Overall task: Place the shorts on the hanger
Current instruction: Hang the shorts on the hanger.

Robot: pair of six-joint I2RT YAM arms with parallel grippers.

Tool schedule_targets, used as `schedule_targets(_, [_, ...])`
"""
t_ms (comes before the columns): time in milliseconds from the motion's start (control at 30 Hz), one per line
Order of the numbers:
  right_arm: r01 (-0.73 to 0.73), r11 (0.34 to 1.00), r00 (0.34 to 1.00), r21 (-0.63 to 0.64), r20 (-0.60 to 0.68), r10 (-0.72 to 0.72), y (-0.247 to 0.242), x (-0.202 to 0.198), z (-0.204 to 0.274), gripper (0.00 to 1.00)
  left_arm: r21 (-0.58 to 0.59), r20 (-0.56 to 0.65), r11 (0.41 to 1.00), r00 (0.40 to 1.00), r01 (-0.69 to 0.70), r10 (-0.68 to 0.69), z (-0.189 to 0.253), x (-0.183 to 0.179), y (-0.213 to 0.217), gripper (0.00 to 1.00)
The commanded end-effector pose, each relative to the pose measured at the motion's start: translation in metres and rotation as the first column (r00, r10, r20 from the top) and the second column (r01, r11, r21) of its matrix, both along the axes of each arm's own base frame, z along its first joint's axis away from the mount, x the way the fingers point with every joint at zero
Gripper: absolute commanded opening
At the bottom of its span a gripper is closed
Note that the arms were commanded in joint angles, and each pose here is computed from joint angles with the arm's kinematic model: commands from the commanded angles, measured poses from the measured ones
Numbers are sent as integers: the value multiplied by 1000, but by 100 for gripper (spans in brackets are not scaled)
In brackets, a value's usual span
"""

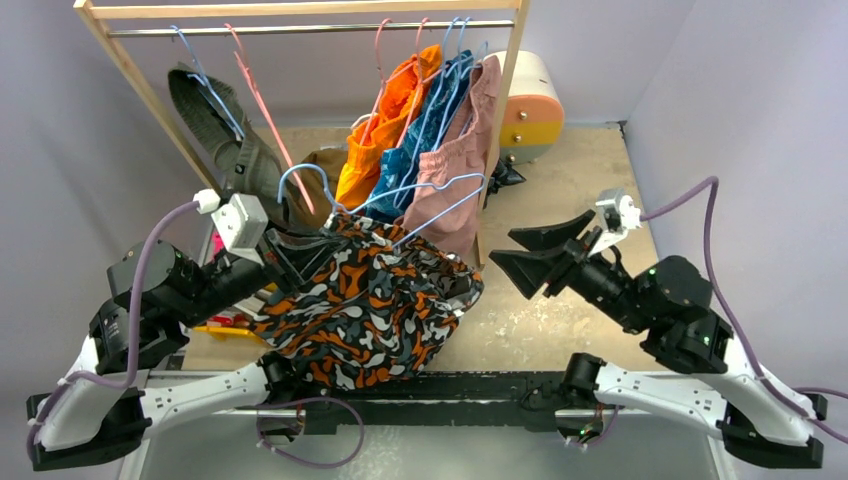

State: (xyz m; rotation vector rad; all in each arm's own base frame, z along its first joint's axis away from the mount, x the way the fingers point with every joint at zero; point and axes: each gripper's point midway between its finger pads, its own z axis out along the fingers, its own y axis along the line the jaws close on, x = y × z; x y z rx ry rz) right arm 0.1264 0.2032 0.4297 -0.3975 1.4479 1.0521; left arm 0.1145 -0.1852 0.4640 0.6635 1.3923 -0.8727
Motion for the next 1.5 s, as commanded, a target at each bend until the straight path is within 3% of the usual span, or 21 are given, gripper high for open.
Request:
schedule_targets(0, [157, 981, 977, -114, -128, -171, -4, 28, -40, 60, -97, 36, 995, 999, -27, 31, 29, 4, 3, 0])
schedule_targets(367, [27, 971, 975, -238, -209, -79, 30, 23, -77, 66, -91, 39, 995, 998, -37, 41, 30, 7, 3, 0])
schedule_targets(567, [52, 940, 956, -338, -255, -145, 29, 31, -103, 59, -91, 40, 995, 998, -40, 44, 31, 8, 2, 0])
schedule_targets(833, [-33, 931, 956, -363, -282, -76, 42, 22, -114, 53, -87, 45, 995, 998, -45, 49, 35, 9, 2, 0])
schedule_targets(900, [-27, 921, 952, -388, -291, -95, 42, 24, -121, 47, -89, 46, 995, 998, -45, 49, 36, 8, 2, 0])
schedule_targets(1067, [78, 906, 935, -415, -284, -211, 28, 38, -122, 15, -89, 51, 996, 998, -30, 35, 38, 5, 3, 0])
schedule_targets(1167, [159, 895, 920, -416, -266, -287, 16, 47, -119, 1, -74, 61, 997, 998, -24, 29, 41, 3, 5, 0])
schedule_targets(1467, [340, 883, 840, -322, -318, -440, -13, 58, -99, 0, 26, 16, 990, 990, 141, -141, 22, -24, -8, 0])
